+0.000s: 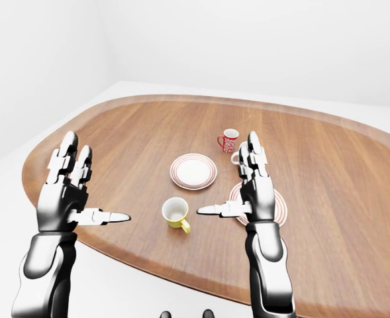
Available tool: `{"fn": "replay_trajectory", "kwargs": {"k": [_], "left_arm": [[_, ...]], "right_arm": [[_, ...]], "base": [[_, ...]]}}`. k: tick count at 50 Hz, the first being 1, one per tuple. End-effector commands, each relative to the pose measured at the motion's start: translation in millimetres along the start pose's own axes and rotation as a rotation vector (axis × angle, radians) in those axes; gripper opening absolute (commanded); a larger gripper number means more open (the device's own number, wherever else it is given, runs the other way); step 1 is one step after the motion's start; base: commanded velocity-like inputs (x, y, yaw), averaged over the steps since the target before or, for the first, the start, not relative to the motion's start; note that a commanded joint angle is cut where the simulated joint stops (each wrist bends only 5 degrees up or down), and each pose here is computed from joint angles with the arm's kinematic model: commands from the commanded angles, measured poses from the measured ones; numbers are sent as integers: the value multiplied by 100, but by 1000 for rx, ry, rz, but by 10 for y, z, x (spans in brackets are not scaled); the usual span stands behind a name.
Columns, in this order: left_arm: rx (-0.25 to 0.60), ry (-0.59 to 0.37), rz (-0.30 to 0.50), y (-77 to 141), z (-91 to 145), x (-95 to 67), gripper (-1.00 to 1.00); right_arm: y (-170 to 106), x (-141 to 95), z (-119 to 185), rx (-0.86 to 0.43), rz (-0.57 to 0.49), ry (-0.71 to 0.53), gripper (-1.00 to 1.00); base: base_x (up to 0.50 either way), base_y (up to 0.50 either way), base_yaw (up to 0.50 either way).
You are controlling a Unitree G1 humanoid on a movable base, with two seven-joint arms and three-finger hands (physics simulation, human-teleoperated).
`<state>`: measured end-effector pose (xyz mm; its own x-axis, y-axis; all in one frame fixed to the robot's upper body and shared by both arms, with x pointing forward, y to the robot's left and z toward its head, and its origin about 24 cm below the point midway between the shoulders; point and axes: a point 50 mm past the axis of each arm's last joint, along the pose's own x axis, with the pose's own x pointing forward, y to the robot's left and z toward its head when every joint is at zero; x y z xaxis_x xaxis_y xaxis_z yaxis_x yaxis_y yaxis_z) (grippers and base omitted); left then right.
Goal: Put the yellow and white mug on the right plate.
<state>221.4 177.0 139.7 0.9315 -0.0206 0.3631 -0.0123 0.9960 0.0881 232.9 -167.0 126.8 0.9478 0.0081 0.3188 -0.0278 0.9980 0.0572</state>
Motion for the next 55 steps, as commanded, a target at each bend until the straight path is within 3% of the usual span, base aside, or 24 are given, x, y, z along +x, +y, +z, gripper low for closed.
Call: {"fn": "replay_trajectory", "kwargs": {"k": [1, 6, 14, 16, 18, 32, 33, 34, 35, 55], "left_arm": [[2, -3, 4, 15, 7, 0, 100], [2, -5, 3, 13, 12, 0, 100], [4, -3, 3, 16, 6, 4, 100], [4, -4, 2, 14, 9, 2, 100], [5, -6, 3, 17, 14, 4, 100], [9, -11, 8, 48, 22, 15, 100], [10, -10, 10, 64, 16, 21, 100], [55, -22, 80, 446, 28, 120, 100], [58, -22, 82, 467, 30, 127, 100], [63, -27, 87, 503, 43, 128, 100]], "right_arm": [[3, 6, -28, -29, -1, 13, 100], [17, -52, 27, 35, 46, -8, 100], [50, -51, -76, -17, 58, 40, 100], [75, -31, -136, -90, 65, 68, 100], [90, -51, -92, -45, 77, 48, 100], [89, -1, -127, -67, 76, 58, 100], [96, 17, -127, -75, 79, 57, 100], [206, 512, 224, -292, 200, -114, 100], [226, 540, 247, -314, 213, -123, 100], [329, 588, 209, -401, 259, -104, 100]], "base": [[0, 0, 0], [7, 2, 0], [48, 14, 0], [3, 1, 0], [0, 0, 0], [0, 0, 0], [0, 0, 0], [0, 0, 0], [0, 0, 0], [0, 0, 0]]}}
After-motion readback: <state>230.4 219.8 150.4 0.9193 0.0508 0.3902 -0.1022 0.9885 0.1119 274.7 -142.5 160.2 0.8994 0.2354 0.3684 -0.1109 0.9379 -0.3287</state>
